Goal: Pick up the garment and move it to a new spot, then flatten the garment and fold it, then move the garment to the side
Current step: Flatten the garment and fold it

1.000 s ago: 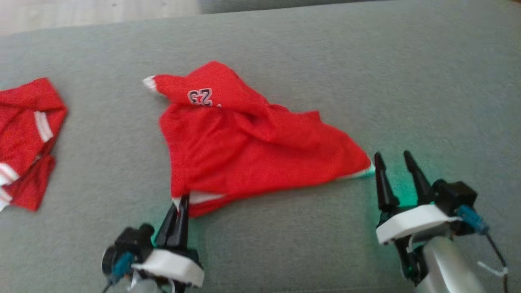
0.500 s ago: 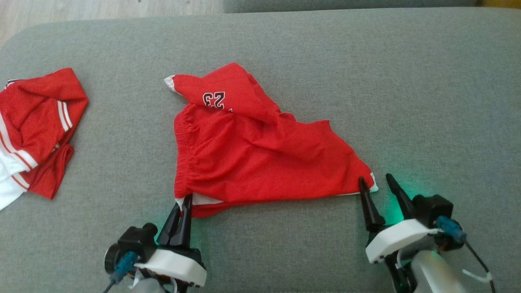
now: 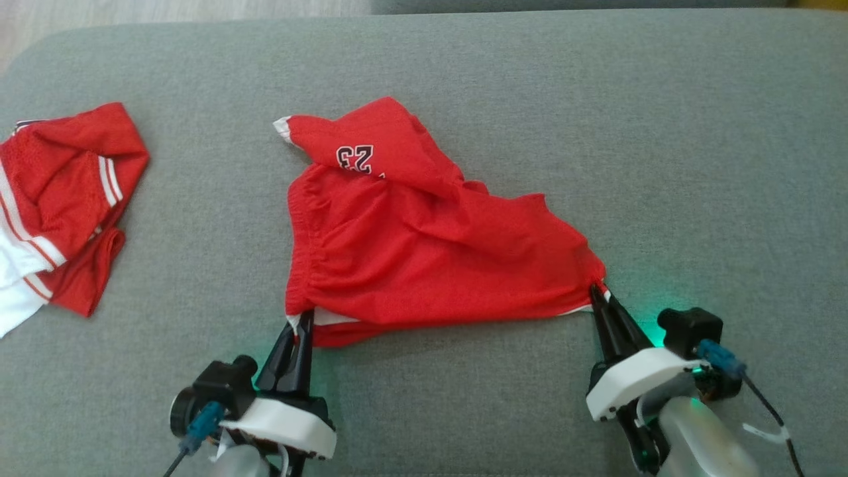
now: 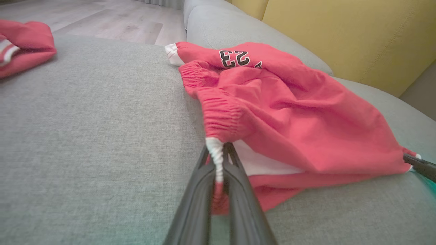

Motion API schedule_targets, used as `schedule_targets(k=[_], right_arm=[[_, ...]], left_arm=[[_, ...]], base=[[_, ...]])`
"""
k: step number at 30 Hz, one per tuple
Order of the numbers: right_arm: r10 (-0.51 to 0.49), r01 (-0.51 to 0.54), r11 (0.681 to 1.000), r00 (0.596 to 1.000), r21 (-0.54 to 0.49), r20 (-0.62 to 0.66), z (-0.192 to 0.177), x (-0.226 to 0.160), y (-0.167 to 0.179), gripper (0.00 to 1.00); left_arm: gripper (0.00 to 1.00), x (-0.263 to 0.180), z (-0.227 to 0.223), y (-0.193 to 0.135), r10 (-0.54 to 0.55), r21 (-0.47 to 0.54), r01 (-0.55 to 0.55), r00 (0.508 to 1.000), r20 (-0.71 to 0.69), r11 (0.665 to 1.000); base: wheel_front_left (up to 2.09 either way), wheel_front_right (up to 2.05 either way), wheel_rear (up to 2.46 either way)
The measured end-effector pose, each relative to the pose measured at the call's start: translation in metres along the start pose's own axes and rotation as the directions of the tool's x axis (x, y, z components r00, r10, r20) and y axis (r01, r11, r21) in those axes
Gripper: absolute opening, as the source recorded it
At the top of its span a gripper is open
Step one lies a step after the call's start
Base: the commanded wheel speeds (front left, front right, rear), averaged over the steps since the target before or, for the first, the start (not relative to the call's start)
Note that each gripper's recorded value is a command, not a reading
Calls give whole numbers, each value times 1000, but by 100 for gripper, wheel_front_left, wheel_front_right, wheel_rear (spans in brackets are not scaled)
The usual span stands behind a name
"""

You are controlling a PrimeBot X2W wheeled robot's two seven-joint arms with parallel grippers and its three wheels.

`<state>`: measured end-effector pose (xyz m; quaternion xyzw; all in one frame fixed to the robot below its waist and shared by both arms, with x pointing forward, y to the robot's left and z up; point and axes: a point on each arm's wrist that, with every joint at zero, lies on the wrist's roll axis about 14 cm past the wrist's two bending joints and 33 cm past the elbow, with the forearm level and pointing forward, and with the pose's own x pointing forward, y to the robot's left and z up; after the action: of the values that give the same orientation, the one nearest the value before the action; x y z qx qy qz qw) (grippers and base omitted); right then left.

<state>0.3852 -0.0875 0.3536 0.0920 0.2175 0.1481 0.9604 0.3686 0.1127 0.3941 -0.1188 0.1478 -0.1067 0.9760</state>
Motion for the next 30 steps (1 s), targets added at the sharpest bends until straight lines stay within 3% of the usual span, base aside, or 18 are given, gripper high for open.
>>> schedule_targets(k=[5, 11, 14, 15, 19, 22, 25, 30], right_arm=[[-16, 13, 999, 997, 50, 71, 23, 0, -1, 0], [-9, -47, 986, 942, 157, 336, 108, -11, 10, 0], [9, -122, 972, 874, 202, 486, 163, -26, 21, 0], [38, -172, 970, 808, 173, 588, 206, -39, 31, 0], [85, -290, 947, 642, 139, 762, 290, -77, 47, 0], [111, -335, 938, 547, 95, 830, 330, -103, 50, 0], [133, -352, 934, 511, 65, 849, 353, -111, 51, 0], [154, -346, 937, 515, 40, 843, 373, -100, 50, 0]], left_arm=[[0, 0, 16, 1, 4, 5, -4, 999, 49, 1000], [0, 2, 90, -8, -71, 104, 47, 966, 249, 993], [0, 2, 151, -21, -167, 234, 81, 912, 376, 969], [0, -2, 194, -35, -243, 323, 97, 859, 451, 941], [0, -18, 272, -66, -366, 421, 119, 732, 575, 899], [0, -29, 307, -86, -432, 459, 145, 660, 615, 876], [0, -28, 321, -94, -463, 478, 164, 636, 617, 863], [0, -4, 320, -89, -458, 473, 181, 677, 576, 862]], base=[[0, 0, 0], [0, 0, 0], [0, 0, 0], [0, 0, 0], [0, 0, 0], [0, 0, 0], [0, 0, 0], [0, 0, 0]])
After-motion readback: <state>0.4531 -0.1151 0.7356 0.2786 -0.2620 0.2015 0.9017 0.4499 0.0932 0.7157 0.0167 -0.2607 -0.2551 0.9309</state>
